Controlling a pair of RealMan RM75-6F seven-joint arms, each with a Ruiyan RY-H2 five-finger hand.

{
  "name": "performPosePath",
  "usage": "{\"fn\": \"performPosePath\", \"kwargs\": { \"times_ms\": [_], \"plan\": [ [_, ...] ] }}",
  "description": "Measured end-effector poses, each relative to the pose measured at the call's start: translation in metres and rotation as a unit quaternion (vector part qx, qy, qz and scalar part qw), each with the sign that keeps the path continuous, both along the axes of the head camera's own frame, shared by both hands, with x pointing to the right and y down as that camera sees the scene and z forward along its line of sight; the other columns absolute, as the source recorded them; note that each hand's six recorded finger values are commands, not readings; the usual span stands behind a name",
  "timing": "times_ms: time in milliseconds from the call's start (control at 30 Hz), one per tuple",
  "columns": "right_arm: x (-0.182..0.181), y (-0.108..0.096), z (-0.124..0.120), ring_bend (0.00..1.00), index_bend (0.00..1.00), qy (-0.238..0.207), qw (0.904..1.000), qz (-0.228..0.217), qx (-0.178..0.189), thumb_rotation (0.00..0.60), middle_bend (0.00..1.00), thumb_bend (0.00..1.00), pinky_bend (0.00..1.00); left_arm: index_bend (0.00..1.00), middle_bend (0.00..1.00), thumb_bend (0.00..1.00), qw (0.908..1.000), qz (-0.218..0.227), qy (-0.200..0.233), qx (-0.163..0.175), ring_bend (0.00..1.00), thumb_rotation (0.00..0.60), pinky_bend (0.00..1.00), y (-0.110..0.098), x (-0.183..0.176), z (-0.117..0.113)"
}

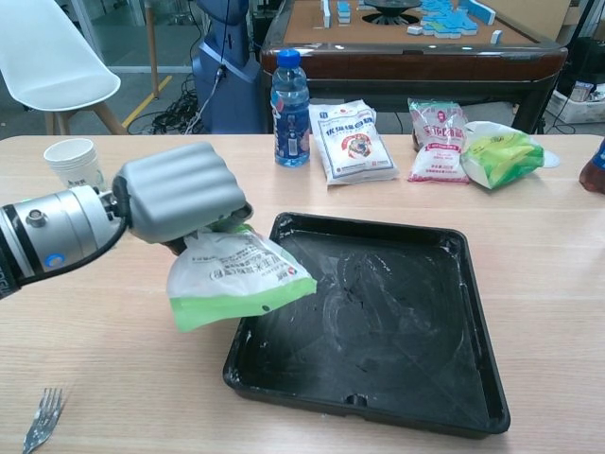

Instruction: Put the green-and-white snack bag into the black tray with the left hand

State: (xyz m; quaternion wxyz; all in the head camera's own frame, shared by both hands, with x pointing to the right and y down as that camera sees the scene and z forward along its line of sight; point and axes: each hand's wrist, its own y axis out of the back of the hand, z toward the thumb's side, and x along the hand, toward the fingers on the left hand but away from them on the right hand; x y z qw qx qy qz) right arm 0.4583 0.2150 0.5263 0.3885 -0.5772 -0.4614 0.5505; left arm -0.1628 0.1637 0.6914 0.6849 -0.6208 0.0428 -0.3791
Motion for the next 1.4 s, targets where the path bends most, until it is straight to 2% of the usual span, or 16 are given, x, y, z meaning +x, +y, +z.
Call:
{"fn": "performPosePath", "kwargs": {
  "times_ms": [167, 267, 567, 733, 833, 933, 1100, 1200, 1400],
  "plan": [
    [0.004, 0.001, 0.001, 0.19, 0.31, -0.001, 1.0, 0.003, 0.001, 0.6, 0.35, 0.01, 0.24, 0.61, 0.72, 0.43, 0.9943, 0.051, -0.064, 0.068, 0.69, 0.6, 0.78, 0.006, 0.011, 0.003],
    [0.005, 0.001, 0.001, 0.19, 0.31, -0.002, 1.0, 0.003, 0.002, 0.6, 0.35, 0.01, 0.24, 0.61, 0.72, 0.43, 0.9882, 0.075, -0.096, 0.093, 0.69, 0.6, 0.78, 0.01, 0.014, 0.007],
    [0.006, 0.0, 0.002, 0.19, 0.31, -0.004, 1.0, 0.002, 0.003, 0.6, 0.35, 0.01, 0.24, 0.61, 0.72, 0.43, 0.9688, 0.123, -0.173, 0.127, 0.69, 0.6, 0.78, 0.026, 0.015, 0.02],
    [0.008, 0.001, 0.002, 0.19, 0.31, -0.004, 1.0, 0.006, 0.004, 0.6, 0.35, 0.01, 0.24, 0.62, 0.73, 0.43, 0.9592, 0.136, -0.21, 0.132, 0.7, 0.6, 0.78, 0.035, 0.013, 0.027],
    [0.009, 0.002, 0.001, 0.19, 0.31, -0.003, 1.0, 0.007, 0.005, 0.6, 0.35, 0.01, 0.24, 0.62, 0.73, 0.43, 0.9593, 0.128, -0.218, 0.126, 0.7, 0.6, 0.78, 0.037, 0.014, 0.028],
    [0.01, 0.003, 0.001, 0.19, 0.31, -0.003, 1.0, 0.008, 0.005, 0.6, 0.35, 0.01, 0.24, 0.62, 0.73, 0.43, 0.9631, 0.109, -0.214, 0.121, 0.7, 0.6, 0.78, 0.035, 0.017, 0.022],
    [0.01, 0.003, 0.002, 0.19, 0.31, -0.004, 0.9999, 0.01, 0.003, 0.6, 0.35, 0.01, 0.24, 0.62, 0.74, 0.43, 0.9625, 0.103, -0.203, 0.148, 0.71, 0.6, 0.78, 0.029, 0.027, 0.007],
    [0.011, 0.003, 0.004, 0.19, 0.31, -0.004, 0.9999, 0.012, 0.001, 0.6, 0.35, 0.01, 0.24, 0.62, 0.74, 0.43, 0.9626, 0.106, -0.197, 0.153, 0.71, 0.6, 0.78, 0.032, 0.033, 0.007],
    [0.012, 0.003, 0.001, 0.19, 0.31, -0.002, 0.9999, 0.015, 0.004, 0.6, 0.35, 0.01, 0.24, 0.62, 0.75, 0.43, 0.949, 0.139, -0.231, 0.163, 0.71, 0.6, 0.78, 0.046, 0.03, 0.028]
  ]
}}
